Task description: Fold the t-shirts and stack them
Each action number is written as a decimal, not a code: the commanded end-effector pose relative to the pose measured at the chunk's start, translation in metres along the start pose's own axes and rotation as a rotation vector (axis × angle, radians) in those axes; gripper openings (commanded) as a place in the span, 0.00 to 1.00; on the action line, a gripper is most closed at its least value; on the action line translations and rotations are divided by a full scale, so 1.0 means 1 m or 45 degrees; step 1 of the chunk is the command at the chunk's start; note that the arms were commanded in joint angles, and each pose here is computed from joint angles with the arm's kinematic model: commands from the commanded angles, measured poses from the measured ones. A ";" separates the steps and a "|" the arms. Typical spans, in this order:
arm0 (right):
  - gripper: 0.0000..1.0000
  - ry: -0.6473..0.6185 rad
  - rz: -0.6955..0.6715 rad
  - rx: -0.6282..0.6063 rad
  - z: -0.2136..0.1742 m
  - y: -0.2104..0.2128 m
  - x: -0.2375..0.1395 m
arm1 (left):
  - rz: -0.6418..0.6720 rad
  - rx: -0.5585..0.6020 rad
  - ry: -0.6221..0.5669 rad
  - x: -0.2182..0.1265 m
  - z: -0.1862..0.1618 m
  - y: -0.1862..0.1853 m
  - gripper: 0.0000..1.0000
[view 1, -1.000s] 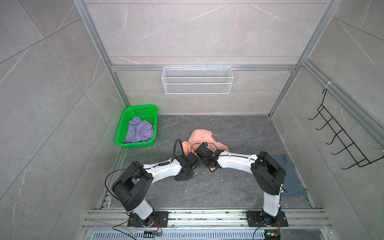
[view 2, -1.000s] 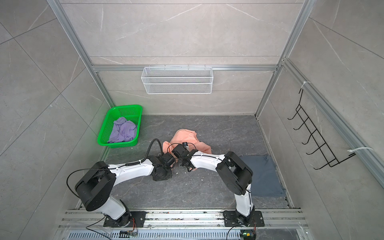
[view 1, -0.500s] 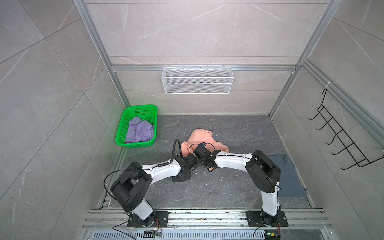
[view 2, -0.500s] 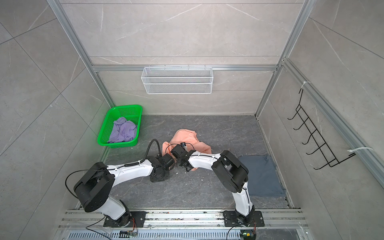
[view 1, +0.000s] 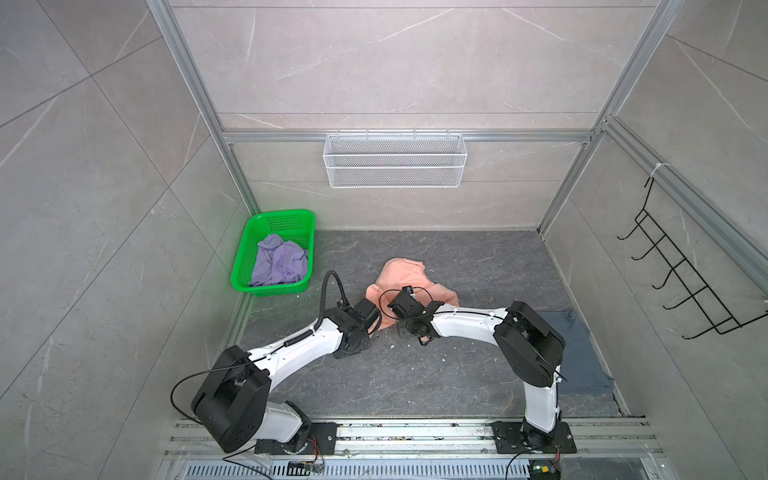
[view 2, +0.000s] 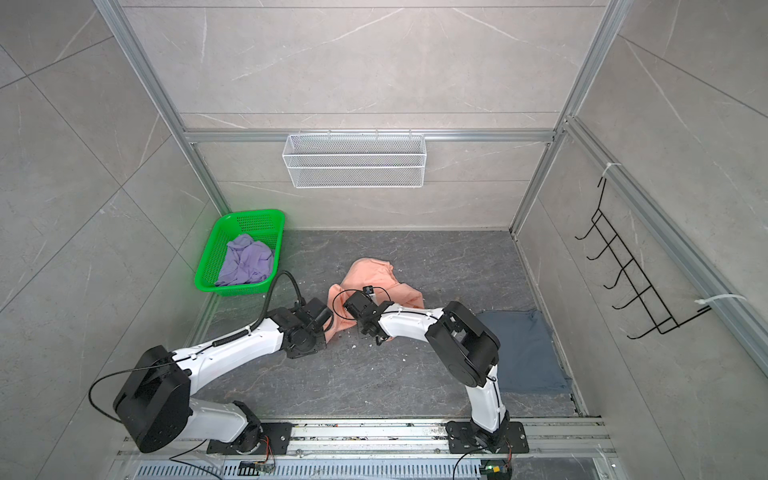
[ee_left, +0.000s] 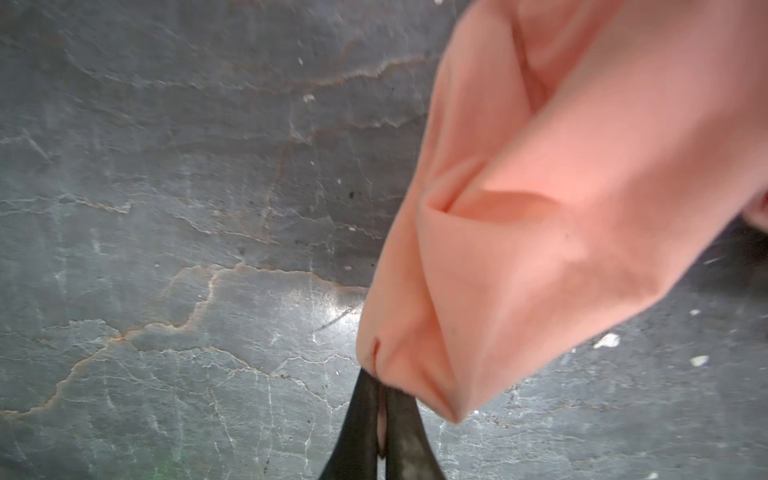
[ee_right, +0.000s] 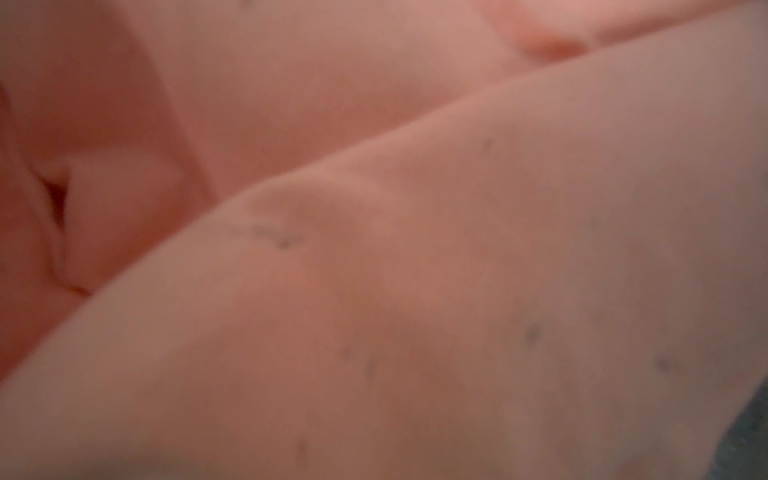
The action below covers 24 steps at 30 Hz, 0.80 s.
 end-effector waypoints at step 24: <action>0.44 0.061 0.126 -0.208 -0.031 -0.023 -0.048 | -0.142 -0.225 -0.171 -0.055 0.051 0.041 0.00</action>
Point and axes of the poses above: each gripper's point midway between its finger pads, its own x axis out along the fingers, its own y axis along the line the jaws close on, z = x × y, the point moved 7 cm from there along -x, back along the fingers
